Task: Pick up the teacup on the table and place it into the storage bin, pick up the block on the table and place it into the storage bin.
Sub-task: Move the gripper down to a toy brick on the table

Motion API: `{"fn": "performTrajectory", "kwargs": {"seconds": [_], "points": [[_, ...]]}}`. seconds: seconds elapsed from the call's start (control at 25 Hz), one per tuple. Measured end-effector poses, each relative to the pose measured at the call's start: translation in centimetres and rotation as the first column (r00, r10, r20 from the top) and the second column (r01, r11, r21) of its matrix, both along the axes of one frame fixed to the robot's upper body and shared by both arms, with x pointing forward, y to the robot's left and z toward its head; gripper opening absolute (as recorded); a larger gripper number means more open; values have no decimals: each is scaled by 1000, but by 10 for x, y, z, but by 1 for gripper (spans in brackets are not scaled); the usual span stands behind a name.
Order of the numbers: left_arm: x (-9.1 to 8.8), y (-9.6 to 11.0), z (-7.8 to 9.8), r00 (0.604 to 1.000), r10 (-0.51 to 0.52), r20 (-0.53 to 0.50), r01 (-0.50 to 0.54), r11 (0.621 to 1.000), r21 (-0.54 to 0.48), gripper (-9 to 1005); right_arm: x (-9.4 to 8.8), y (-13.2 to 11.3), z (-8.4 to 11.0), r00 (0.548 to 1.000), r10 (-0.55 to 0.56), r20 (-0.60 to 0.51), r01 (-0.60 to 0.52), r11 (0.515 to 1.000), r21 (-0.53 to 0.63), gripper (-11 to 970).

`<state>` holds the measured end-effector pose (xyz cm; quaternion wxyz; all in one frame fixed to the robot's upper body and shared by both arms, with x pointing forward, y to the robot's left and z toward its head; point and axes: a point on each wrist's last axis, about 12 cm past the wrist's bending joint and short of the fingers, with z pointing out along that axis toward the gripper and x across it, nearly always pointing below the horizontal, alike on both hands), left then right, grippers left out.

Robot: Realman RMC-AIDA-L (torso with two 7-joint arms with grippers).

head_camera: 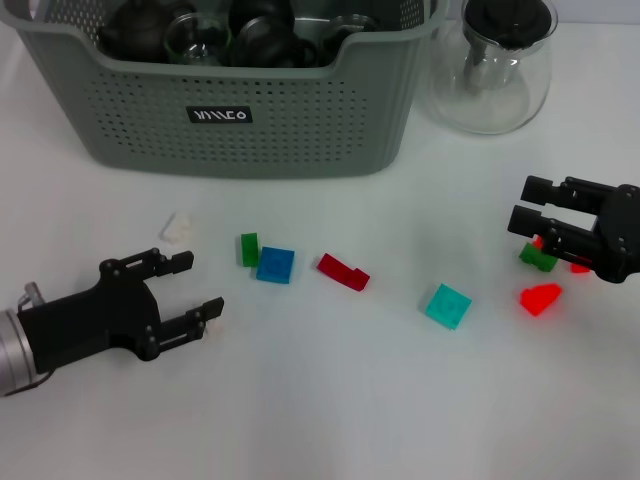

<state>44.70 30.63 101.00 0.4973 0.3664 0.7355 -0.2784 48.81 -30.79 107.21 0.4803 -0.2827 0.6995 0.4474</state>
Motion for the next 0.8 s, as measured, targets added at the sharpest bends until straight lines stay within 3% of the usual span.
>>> {"fn": "performTrajectory", "kwargs": {"seconds": [0.8], "points": [[-9,-10,-21,1000,0,7,-1,997,72,647,2,2,0,1000,2,1,-2,1000,-3,548]]}}
